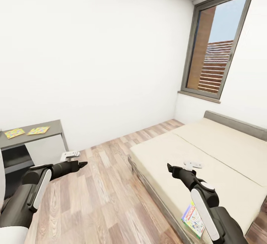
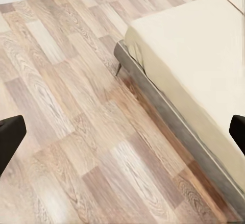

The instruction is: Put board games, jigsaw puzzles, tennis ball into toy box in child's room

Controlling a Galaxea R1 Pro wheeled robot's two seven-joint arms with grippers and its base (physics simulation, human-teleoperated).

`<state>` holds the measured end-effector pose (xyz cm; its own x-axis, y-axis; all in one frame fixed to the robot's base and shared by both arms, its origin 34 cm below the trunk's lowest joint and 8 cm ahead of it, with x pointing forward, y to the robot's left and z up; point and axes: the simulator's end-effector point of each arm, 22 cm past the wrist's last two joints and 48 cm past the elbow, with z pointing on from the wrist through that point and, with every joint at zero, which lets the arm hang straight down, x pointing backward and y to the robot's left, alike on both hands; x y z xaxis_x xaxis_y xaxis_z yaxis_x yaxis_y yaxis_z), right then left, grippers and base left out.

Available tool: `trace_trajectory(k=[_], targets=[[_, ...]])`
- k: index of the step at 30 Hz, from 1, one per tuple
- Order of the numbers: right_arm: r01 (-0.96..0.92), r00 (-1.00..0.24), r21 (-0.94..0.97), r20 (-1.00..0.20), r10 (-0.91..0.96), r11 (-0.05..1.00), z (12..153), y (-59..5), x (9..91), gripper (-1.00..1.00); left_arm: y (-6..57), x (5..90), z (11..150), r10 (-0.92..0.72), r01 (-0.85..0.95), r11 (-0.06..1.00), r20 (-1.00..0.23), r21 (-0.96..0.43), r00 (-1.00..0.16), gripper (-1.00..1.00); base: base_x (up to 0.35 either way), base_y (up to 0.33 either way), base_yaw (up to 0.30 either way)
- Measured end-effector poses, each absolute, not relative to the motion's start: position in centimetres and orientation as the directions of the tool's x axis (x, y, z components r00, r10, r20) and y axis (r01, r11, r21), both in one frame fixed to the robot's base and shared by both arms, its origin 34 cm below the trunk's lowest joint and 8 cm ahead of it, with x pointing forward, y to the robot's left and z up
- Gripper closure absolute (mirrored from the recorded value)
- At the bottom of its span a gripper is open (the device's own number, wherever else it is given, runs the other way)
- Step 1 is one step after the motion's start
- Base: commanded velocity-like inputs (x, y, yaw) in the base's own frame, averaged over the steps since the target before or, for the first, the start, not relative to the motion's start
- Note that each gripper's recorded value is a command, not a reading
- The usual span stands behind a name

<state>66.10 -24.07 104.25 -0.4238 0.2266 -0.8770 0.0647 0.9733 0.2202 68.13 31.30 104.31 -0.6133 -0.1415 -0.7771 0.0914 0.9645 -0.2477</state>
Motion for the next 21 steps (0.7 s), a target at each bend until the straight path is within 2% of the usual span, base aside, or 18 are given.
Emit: trace_trajectory(k=[12, 21], targets=[[0.067, -0.430, 0.222, -0.873, 0.229, 0.973, 103.87, -24.09, 66.12, -1.00, 31.26, 68.14, 103.98, -0.142, 0.091, 0.964, -0.773, -0.250, -0.618, -1.00, 0.000, 0.218, -0.266], [0.069, -0.433, 0.224, -0.871, 0.231, 0.972, 103.66, -24.11, 66.13, -1.00, 31.24, 68.16, 103.80, -0.141, 0.092, 0.964, -0.772, -0.250, -0.620, -1.00, 0.000, 0.074, -0.269]])
